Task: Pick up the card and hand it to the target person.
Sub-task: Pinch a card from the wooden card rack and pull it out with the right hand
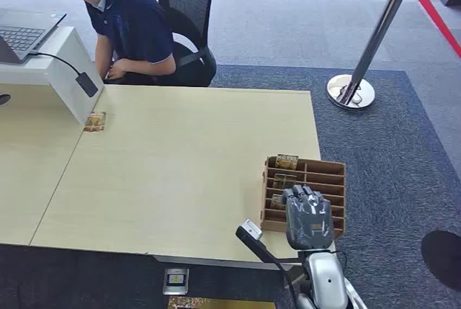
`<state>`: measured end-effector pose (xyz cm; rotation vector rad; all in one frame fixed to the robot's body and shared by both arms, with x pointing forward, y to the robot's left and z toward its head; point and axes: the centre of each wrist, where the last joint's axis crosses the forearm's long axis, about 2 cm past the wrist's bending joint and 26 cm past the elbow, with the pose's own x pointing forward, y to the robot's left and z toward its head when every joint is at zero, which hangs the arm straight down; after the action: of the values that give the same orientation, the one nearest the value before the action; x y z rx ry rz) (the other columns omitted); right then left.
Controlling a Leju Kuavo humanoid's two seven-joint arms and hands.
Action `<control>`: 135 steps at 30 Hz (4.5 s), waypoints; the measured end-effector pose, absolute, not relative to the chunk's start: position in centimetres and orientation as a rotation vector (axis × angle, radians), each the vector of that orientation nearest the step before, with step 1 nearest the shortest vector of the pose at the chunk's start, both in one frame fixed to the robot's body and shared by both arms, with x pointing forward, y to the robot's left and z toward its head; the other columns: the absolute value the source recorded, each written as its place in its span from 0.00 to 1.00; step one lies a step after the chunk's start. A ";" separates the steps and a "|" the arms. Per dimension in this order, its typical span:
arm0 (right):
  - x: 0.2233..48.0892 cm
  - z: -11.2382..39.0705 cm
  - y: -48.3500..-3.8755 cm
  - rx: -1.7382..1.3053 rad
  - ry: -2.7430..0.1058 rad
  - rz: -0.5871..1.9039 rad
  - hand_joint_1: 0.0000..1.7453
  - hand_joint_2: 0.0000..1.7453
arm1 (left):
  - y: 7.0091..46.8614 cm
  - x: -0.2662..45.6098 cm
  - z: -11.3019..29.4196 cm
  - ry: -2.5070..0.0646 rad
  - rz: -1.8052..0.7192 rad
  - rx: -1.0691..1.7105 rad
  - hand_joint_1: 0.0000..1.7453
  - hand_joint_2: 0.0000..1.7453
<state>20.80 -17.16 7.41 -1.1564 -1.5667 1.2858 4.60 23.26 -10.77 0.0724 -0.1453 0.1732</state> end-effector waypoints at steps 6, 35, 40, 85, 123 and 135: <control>20.9 7.1 -17.2 -1.155 -1.569 1.274 0.44 1.00 | 23.3 4.6 -10.8 -0.147 0.166 0.071 0.00 0.00; 24.8 6.6 -16.6 -1.117 -1.567 1.261 0.43 1.00 | 23.5 4.6 -10.8 -0.150 0.155 0.081 0.00 0.00; 24.7 6.5 -16.6 -1.122 -1.563 1.254 0.40 1.00 | 23.5 4.6 -10.8 -0.150 0.155 0.084 0.00 0.00; 21.1 6.3 -16.6 -1.096 -1.532 1.236 0.45 1.00 | 23.5 4.6 -10.8 -0.151 0.158 0.079 0.00 0.00; 22.8 5.7 -16.8 -1.073 -1.492 1.233 0.47 1.00 | 23.5 4.8 -10.8 -0.154 0.151 0.087 0.00 0.00; 23.1 5.2 -16.6 -1.055 -1.481 1.247 0.47 1.00 | 23.5 4.8 -10.8 -0.155 0.151 0.089 0.00 0.00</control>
<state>23.06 -16.63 5.20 -1.0554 -1.4810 1.2467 4.76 23.49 -10.77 0.0887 -0.1554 0.1510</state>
